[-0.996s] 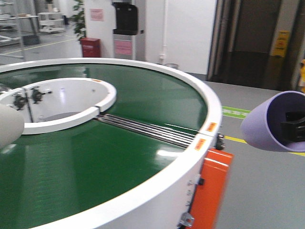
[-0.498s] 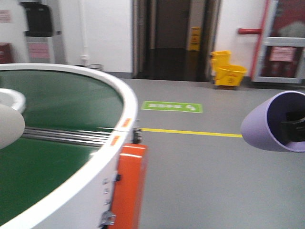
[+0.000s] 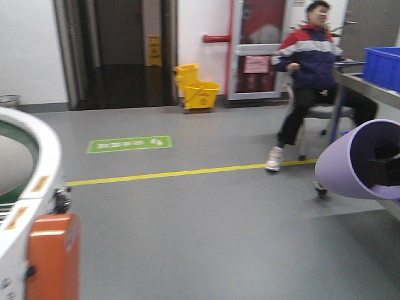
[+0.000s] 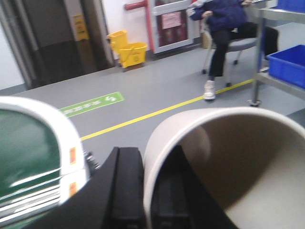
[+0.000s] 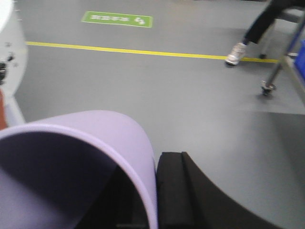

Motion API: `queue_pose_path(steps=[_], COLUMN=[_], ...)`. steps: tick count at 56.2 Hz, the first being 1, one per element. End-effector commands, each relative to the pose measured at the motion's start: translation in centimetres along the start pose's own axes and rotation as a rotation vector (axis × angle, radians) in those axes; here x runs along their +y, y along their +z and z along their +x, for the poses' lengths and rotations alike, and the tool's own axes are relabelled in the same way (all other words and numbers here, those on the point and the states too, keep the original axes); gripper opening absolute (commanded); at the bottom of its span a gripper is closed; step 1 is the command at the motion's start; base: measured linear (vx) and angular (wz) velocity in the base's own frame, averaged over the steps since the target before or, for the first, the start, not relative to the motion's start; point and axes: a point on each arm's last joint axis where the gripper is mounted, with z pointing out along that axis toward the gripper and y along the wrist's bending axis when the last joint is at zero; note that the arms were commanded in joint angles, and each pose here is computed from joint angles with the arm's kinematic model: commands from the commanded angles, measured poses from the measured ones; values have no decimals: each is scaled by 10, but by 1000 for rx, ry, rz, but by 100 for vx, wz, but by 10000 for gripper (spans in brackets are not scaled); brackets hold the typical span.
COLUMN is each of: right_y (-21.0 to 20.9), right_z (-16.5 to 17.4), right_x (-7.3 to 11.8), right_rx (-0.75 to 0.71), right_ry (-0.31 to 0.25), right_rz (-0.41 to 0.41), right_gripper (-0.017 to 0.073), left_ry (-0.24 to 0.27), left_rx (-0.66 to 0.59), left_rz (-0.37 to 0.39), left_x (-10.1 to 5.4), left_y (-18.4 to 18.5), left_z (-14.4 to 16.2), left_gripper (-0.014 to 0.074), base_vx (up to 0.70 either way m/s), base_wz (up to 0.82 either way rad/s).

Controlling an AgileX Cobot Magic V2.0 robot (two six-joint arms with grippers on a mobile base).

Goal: Grab cup from conveyor and place in blue bin
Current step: 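Hold both cups while the base drives to the blue bins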

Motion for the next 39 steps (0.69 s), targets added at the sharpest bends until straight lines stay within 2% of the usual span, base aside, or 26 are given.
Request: queue_pose_path(steps=[1,39], right_y=[-13,-13], right_z=[-16,-16], right_x=[-2,-2], right_rx=[-131,-131], right_ry=[-10,-10], right_rz=[3,3], right_gripper=[-9,-9], left_ry=[-11,-11], left_rx=[-131,-131], left_rz=[-18,-18], left_x=[2,2], left_y=[-6,-6], left_z=[-18,-18], left_gripper=[-6,-6], base_vx=[17,20], base_wz=[-59,-51])
